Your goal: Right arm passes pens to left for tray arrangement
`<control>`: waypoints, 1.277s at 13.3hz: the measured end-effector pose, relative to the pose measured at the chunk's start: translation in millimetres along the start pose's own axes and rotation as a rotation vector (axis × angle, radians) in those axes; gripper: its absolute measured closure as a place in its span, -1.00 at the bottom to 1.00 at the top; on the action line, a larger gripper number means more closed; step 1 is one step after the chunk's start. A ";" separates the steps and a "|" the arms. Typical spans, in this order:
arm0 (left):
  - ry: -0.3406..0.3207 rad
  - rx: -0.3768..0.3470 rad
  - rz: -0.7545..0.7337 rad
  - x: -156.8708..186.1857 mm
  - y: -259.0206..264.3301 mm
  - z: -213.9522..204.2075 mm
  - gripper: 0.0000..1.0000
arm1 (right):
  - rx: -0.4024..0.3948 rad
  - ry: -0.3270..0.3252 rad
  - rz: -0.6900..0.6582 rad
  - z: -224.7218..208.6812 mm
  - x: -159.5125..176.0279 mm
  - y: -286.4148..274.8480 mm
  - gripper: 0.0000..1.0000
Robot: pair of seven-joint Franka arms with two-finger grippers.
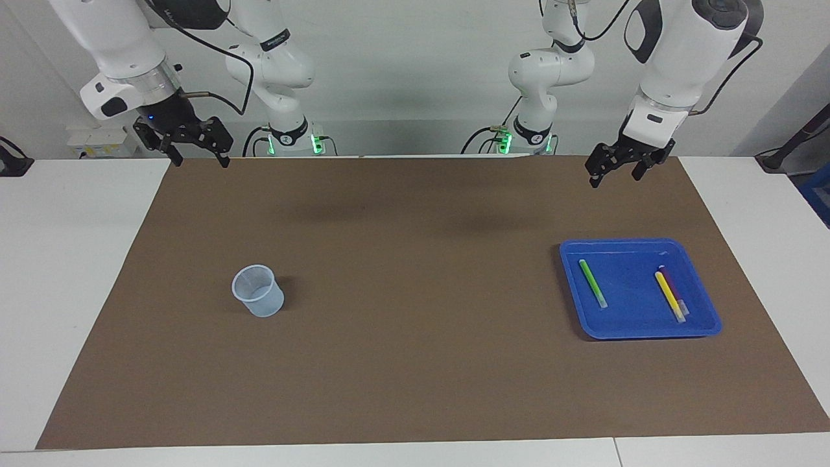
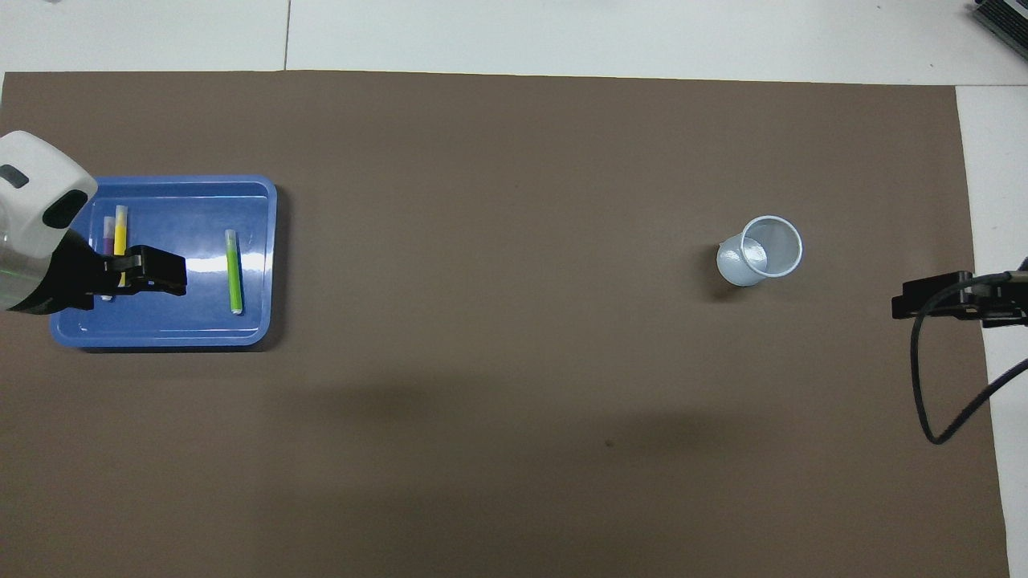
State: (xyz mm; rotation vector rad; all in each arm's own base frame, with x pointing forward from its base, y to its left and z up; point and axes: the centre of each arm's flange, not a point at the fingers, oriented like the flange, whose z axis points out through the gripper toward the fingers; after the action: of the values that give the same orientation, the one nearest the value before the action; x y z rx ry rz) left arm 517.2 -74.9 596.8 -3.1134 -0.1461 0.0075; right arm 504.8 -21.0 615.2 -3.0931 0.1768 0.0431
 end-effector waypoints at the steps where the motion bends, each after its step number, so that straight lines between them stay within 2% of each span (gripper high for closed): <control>1: -0.012 0.001 0.003 -4.2 2.9 -9.9 -1.00 | 0.000 -0.005 0.000 -0.3 -1.2 -0.1 -1.00; 4: -0.011 -0.009 -0.005 -8.2 2.9 -31.3 -1.00 | -0.014 -0.037 -0.007 -3.5 -11.4 -2.9 -1.00; 10: -0.018 -0.018 -0.012 9.7 2.1 -3.2 -1.00 | -0.030 -0.034 -0.045 -7.2 -16.6 -4.9 -1.00; 17: -0.006 -0.026 0.076 11.3 3.8 -4.3 -1.00 | -0.029 -0.023 -0.038 -0.4 -13.5 -1.0 -1.00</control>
State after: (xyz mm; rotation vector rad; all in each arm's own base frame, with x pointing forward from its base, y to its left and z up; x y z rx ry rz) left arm 528.8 -77.8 601.0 -3.1428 -0.0279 0.0169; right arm 491.5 -18.4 616.0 -3.1225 0.1182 0.0814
